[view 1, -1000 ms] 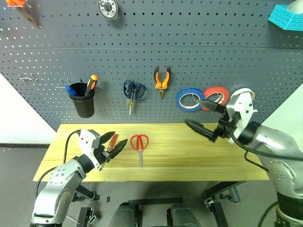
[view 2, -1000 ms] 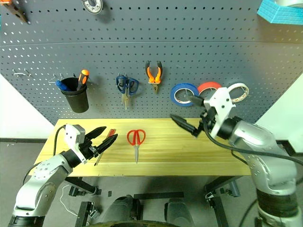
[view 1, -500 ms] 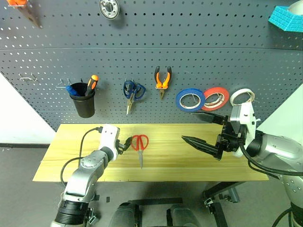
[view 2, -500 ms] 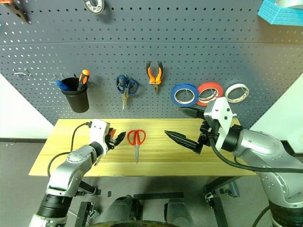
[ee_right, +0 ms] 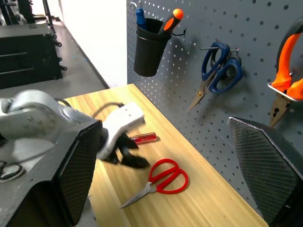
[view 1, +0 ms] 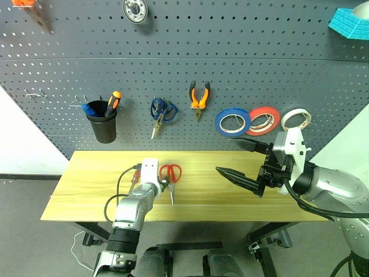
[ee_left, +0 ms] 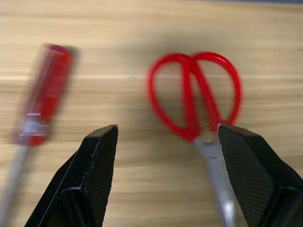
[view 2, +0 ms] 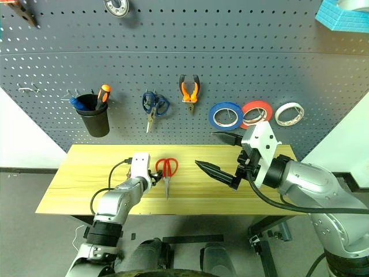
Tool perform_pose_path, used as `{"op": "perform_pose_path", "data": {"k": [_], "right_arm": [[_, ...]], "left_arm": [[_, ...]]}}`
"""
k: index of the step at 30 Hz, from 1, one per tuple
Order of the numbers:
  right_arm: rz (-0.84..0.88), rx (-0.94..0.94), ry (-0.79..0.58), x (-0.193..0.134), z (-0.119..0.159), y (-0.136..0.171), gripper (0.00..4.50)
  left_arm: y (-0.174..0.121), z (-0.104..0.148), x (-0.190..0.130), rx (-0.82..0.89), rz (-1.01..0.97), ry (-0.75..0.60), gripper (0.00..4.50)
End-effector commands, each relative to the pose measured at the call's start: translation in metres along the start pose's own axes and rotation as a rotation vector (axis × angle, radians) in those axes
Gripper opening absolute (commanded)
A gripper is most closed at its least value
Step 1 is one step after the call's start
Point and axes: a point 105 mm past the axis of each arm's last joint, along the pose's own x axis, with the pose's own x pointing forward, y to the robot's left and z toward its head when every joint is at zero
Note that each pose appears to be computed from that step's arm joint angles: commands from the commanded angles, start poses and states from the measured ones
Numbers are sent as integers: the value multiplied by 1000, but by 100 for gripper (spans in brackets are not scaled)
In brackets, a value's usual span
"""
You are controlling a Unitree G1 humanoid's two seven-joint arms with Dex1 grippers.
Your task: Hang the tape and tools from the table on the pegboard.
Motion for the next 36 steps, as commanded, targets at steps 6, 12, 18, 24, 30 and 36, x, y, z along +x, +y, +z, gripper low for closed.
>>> {"op": "perform_pose_path", "data": {"k": [6, 12, 18, 24, 30, 36], "right_arm": [[3, -26, -35, 3, 10, 10, 446], [-9, -24, -41, 4, 12, 11, 446], [-13, -17, -38, 4, 13, 15, 446], [-13, -13, -36, 3, 15, 17, 446], [-13, -11, -35, 3, 17, 19, 446], [-17, -6, -29, 3, 16, 18, 446]], "left_arm": [[-26, -20, 6, -13, -18, 109, 351], [-27, -23, 7, -20, -16, 128, 351], [-30, -18, 14, -52, -20, 122, 351], [-33, -15, 21, -80, -17, 122, 351], [-33, -18, 24, -89, -4, 140, 351], [-29, -19, 23, -96, 17, 127, 351]]}}
